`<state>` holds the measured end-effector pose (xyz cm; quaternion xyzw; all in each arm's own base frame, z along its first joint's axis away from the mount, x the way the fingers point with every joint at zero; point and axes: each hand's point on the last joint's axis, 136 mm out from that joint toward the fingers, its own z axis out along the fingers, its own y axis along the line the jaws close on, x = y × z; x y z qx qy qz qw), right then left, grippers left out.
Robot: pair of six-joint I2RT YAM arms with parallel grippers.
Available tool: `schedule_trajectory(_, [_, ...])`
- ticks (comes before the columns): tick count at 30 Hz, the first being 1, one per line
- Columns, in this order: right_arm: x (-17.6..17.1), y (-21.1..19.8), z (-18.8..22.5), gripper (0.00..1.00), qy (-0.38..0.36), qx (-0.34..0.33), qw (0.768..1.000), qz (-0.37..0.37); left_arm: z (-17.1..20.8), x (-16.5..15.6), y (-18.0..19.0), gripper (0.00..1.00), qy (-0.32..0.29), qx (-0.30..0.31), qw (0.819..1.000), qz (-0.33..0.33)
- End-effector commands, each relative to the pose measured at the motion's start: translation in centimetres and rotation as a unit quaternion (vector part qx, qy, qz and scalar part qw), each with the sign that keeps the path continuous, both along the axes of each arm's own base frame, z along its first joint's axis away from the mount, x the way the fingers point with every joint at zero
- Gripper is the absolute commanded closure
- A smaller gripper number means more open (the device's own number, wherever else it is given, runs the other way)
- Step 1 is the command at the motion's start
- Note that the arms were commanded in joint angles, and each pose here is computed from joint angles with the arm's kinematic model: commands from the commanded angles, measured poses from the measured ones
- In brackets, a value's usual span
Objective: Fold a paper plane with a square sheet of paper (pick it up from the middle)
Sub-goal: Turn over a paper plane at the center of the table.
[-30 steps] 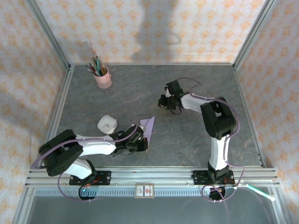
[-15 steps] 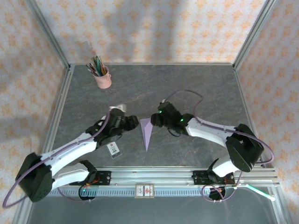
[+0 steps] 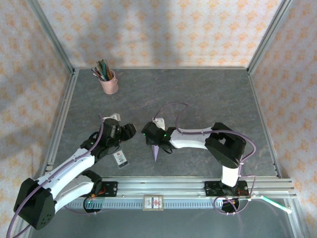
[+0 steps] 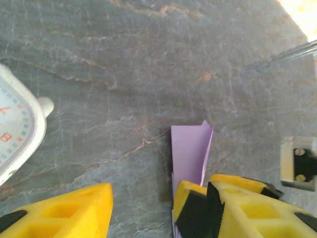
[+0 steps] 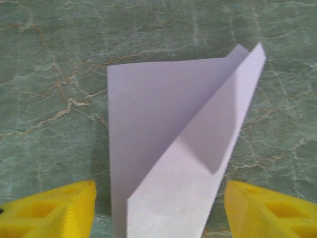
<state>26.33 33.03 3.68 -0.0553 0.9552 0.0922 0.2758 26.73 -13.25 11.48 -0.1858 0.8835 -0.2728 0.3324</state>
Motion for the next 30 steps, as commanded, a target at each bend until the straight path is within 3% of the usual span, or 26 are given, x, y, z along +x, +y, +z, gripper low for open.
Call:
schedule_trajectory(1, [0.5,-1.7,0.0,0.36,-0.019,-0.037,0.999,-0.031,-0.1,-0.1,-0.2,0.45,-0.004,-0.003,1.000,-0.010])
schedule_trajectory(6, [0.4,-2.2,0.1,0.46,-0.020,-0.043,0.998,-0.037,0.0,0.0,-0.1,0.44,-0.007,-0.003,1.000,-0.009])
schedule_trajectory(18, [0.8,-4.0,1.8,0.96,-0.044,-0.055,0.995,-0.072,-0.3,0.1,-1.1,0.42,-0.002,-0.027,0.999,-0.021])
schedule_trajectory(21, [0.9,-2.3,3.8,1.00,-0.052,0.009,0.997,-0.053,-0.2,0.0,-1.4,0.41,-0.006,-0.041,0.999,-0.020])
schedule_trajectory(26, [0.1,0.5,7.8,1.00,-0.045,0.191,0.980,-0.018,-0.1,-0.1,-1.1,0.38,-0.015,-0.059,0.998,-0.006])
schedule_trajectory(30, [-0.3,-0.2,7.3,1.00,-0.025,0.253,0.967,-0.017,-0.4,-0.5,-1.9,0.36,-0.008,-0.092,0.996,-0.015])
